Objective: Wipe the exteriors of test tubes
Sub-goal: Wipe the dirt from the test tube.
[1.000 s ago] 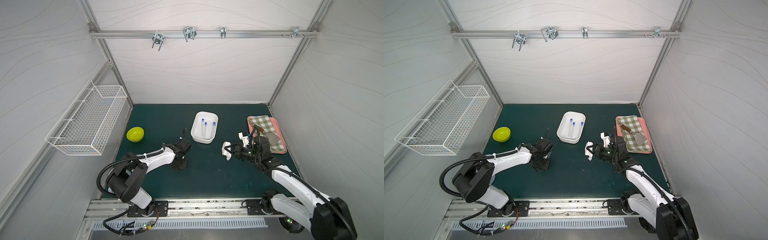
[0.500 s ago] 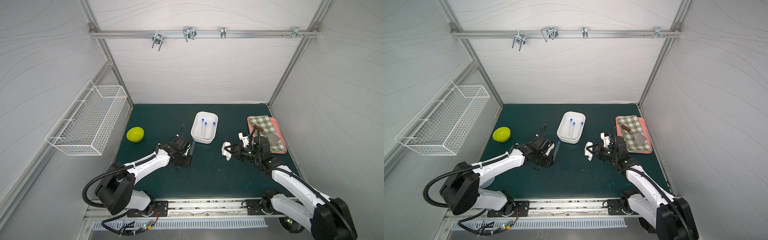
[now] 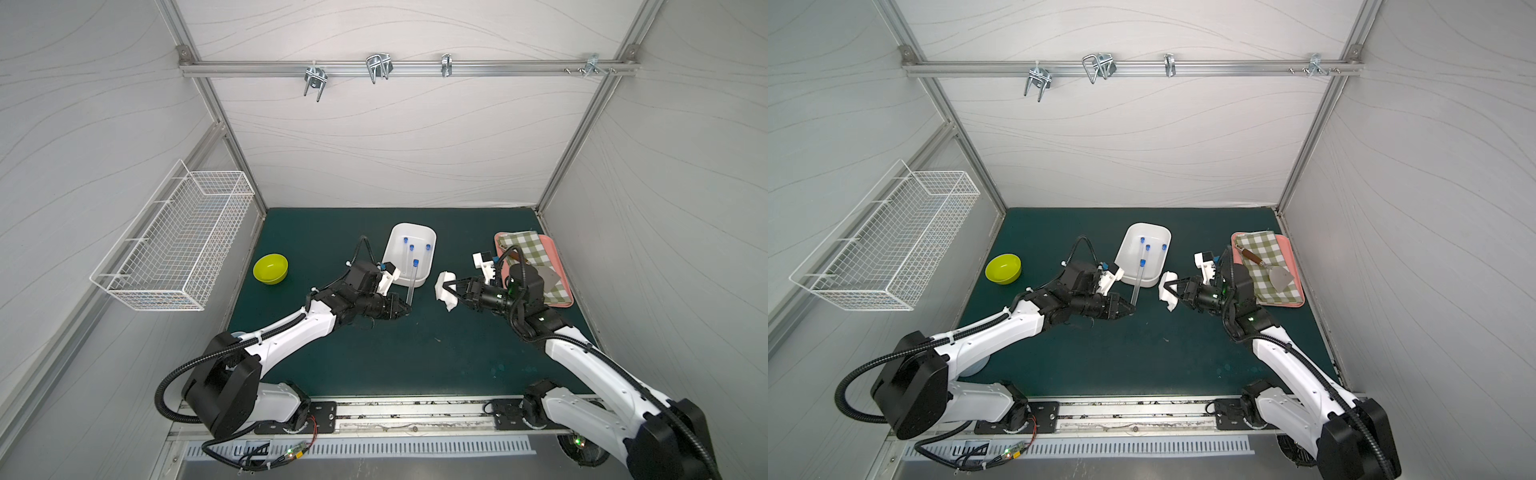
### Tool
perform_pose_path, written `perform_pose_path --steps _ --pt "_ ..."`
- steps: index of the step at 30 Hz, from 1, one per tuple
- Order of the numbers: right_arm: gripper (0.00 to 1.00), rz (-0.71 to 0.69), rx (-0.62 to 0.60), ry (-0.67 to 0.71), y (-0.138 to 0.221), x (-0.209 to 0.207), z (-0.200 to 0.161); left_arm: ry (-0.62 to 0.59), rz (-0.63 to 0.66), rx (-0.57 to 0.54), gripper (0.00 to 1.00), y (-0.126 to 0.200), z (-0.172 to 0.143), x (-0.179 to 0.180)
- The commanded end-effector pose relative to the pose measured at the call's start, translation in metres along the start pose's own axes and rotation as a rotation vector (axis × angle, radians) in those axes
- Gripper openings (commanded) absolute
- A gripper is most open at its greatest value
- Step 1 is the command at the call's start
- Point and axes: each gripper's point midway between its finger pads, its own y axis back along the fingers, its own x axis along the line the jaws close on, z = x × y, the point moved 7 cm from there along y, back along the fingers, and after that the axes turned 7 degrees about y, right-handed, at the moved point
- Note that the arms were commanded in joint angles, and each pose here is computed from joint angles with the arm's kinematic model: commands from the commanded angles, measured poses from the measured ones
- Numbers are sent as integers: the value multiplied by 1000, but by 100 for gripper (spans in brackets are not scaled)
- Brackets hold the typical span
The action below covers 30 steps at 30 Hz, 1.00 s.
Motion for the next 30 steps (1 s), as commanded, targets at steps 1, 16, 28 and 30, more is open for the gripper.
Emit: perform_pose_path --steps 1,16,28,30 --pt "23 39 -8 15 -5 14 6 -19 -138 -2 12 -3 12 -21" --pt "23 66 22 52 -31 30 9 -31 -193 -3 12 -9 19 -28" --pt "23 38 46 58 -45 24 5 -36 -223 -16 12 -6 20 -34" --pt "23 23 51 65 -45 23 5 -35 -221 -18 12 -5 19 -33"
